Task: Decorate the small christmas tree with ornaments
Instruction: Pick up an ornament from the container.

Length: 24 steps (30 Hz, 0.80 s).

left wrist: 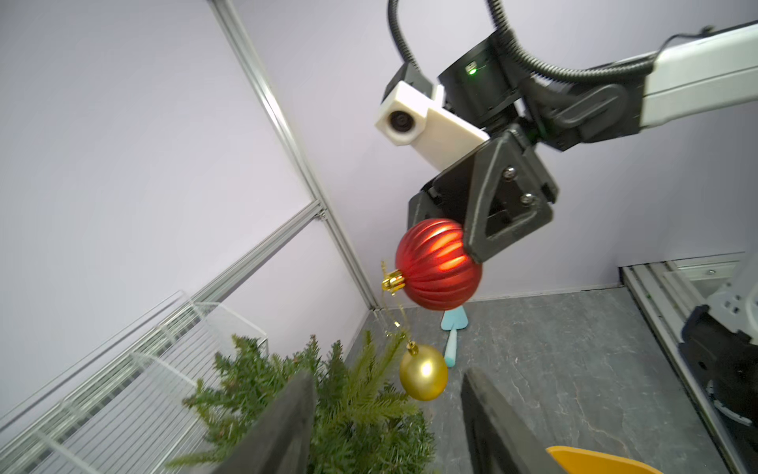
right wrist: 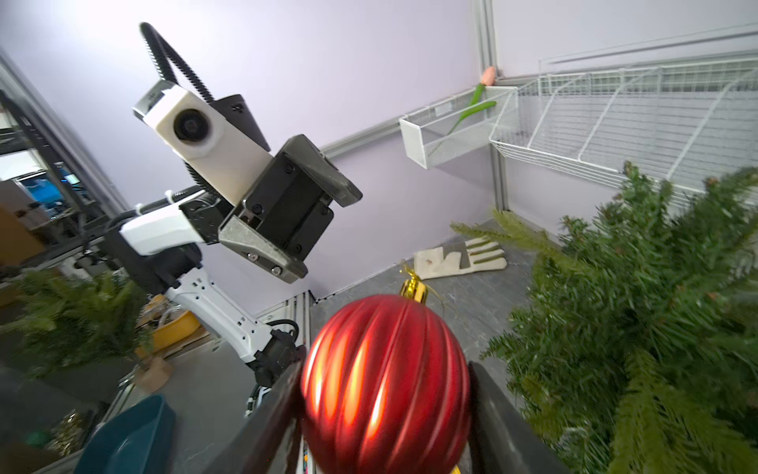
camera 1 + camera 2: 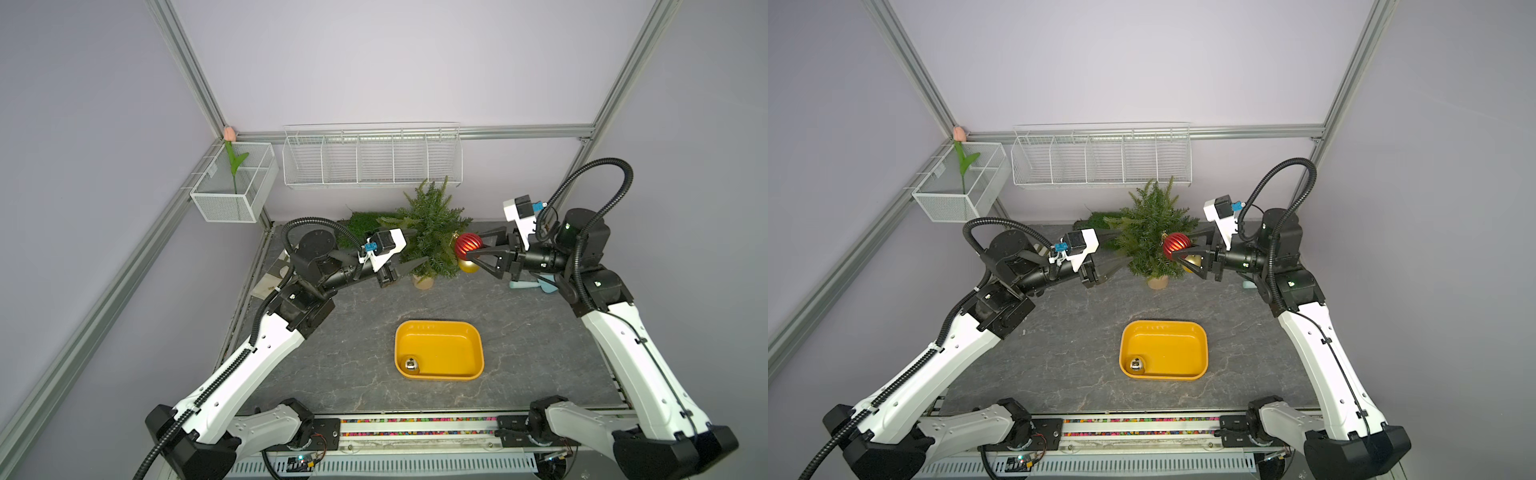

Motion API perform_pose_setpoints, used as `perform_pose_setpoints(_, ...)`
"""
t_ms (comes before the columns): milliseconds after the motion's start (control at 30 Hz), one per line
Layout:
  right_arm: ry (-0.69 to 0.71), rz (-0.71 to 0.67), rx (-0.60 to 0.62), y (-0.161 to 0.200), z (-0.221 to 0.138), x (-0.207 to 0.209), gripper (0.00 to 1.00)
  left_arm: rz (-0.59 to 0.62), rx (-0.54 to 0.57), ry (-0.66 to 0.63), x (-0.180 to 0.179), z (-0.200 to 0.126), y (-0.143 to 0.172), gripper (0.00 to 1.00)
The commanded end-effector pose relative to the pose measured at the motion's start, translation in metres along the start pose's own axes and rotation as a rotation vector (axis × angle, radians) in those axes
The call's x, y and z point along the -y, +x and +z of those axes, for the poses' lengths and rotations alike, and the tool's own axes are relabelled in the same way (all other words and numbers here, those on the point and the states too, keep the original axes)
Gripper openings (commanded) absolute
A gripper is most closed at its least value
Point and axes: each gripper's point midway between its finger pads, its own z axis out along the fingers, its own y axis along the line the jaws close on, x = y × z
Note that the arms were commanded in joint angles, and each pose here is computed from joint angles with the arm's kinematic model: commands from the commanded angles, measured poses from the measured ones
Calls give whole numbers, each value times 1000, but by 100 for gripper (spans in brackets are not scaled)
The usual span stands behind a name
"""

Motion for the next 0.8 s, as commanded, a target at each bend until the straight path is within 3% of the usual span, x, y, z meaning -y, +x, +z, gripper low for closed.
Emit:
perform_pose_setpoints(0,-206,-59,2,-16,-4,-33,51,60,42,133,15,6,-11,61)
perform_pose_setpoints(467,-364,-67,-59,-5,-6,-40,50,116,1,318,16,27,-22,62)
perform_pose_setpoints(667,-385,-100,-60,1,-7,-41,50,80,-26,352,15,28,-28,65)
perform_pose_setpoints(767,-310,-160,-26,-1,-5,-30,50,60,-41,338,10,32,-28,64)
